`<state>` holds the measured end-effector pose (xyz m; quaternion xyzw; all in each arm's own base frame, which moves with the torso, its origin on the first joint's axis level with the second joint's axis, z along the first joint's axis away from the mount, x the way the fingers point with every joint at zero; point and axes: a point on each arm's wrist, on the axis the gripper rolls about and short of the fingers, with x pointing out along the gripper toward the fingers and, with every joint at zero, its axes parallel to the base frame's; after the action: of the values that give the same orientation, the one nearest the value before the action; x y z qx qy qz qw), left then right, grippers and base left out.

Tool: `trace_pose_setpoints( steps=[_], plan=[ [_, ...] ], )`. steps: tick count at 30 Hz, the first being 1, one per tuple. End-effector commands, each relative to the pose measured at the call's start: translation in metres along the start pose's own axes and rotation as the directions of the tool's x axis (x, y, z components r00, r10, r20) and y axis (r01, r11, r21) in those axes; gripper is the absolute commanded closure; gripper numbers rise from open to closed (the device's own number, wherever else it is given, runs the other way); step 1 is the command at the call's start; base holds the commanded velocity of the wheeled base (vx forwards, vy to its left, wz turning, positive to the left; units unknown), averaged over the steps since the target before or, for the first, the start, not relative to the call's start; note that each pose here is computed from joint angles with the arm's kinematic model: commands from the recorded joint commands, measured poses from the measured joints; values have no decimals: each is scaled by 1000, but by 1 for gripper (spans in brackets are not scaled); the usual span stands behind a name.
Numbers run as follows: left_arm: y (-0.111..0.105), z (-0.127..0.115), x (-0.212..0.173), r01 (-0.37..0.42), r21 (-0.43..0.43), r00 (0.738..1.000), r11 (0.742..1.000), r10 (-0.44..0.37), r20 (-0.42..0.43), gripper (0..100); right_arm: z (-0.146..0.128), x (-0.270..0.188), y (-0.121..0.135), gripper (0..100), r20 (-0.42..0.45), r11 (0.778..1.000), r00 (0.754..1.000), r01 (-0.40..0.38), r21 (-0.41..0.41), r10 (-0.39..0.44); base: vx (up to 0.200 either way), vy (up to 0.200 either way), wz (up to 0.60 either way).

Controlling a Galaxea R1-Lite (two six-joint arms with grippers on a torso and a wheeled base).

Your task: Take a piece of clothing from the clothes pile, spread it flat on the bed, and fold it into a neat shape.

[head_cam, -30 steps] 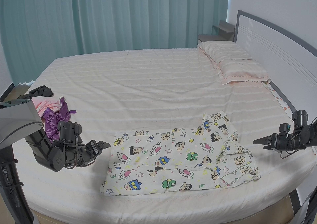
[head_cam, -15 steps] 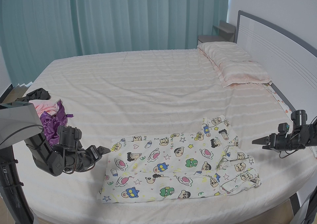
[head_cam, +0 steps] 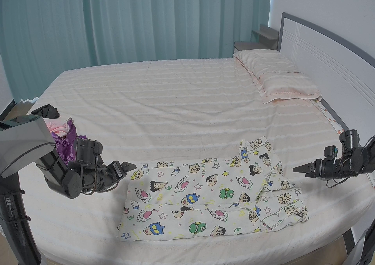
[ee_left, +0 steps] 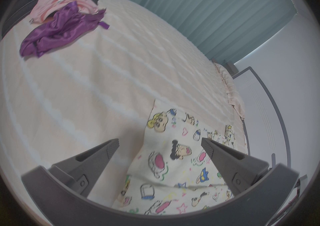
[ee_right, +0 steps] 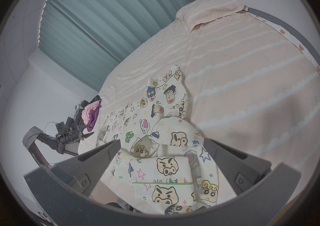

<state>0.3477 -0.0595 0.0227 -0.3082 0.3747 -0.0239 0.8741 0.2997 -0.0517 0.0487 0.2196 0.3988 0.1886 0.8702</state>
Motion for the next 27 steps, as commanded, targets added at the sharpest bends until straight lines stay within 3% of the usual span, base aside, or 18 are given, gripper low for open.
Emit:
trace_pose_setpoints(
  steps=[1,3,8,14,27],
  plan=[
    [-10,25,45,-16,57,1000,998,18,-21,0,-1,6,8,0,-18,1000,1000,-3,-19,2,0,0,0],
    [-9,28,53,-22,63,999,998,24,-33,0,-2,7,9,0,-20,1000,1000,4,-22,-4,0,0,0],
    [12,12,77,-47,247,992,968,75,-105,0,-3,10,10,0,-29,1000,1000,3,-24,-4,0,0,0],
    [13,7,85,18,255,987,967,23,-158,0,-6,16,11,0,-51,1000,999,-4,-25,3,0,0,0],
    [2,19,87,53,261,994,964,-25,-106,0,-7,19,13,0,-59,1000,998,-11,-29,9,0,0,0]
  ],
)
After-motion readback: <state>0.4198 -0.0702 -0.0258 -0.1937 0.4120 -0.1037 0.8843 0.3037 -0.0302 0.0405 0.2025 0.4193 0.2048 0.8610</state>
